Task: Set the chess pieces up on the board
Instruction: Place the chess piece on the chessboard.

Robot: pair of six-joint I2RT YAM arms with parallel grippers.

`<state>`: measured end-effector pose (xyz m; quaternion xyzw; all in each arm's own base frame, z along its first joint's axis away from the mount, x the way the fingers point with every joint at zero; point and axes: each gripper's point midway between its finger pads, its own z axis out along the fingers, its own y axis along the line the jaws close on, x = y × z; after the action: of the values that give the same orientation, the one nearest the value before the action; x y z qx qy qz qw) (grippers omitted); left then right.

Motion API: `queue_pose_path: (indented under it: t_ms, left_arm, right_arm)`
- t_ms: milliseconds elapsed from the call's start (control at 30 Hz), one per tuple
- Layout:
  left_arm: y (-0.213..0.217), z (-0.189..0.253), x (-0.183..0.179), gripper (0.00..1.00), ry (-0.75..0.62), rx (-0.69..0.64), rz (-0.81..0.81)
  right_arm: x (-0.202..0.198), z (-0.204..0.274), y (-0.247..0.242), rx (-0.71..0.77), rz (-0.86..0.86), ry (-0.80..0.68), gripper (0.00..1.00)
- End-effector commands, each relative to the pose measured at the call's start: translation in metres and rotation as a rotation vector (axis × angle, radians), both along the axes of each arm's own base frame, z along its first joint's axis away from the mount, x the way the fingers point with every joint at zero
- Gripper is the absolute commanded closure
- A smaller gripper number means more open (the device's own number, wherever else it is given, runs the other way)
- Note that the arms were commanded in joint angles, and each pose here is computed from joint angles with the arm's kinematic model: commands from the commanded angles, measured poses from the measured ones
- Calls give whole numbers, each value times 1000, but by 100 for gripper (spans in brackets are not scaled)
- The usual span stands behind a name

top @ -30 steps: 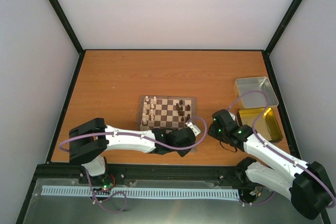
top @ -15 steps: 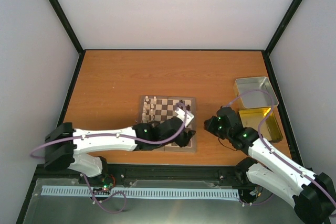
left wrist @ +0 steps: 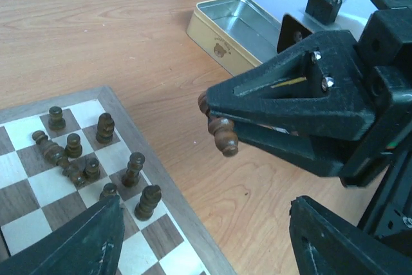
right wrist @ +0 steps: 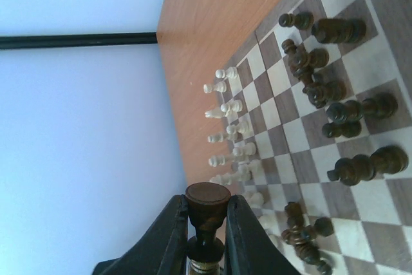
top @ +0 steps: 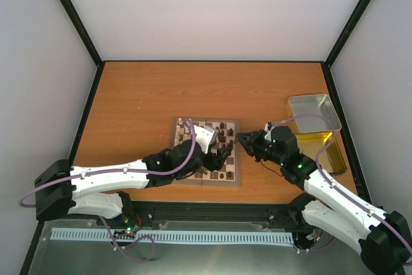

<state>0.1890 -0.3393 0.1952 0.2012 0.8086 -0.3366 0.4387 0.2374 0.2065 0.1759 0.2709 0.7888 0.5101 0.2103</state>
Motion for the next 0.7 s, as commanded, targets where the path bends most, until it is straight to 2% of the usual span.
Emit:
queue_pose_path:
  t_ms: [0, 267, 667]
  left_arm:
    - [-18, 31, 16, 31, -67, -102, 43]
    - [-28, 41, 36, 45, -96, -159, 140]
    - [-44, 28, 38, 62, -66, -151, 116]
  right_arm:
    - [-2, 4, 2, 178, -70, 145, 91]
    - [-3, 9, 3, 264, -97, 202, 90]
    - [-4, 10, 6, 319, -98, 228, 88]
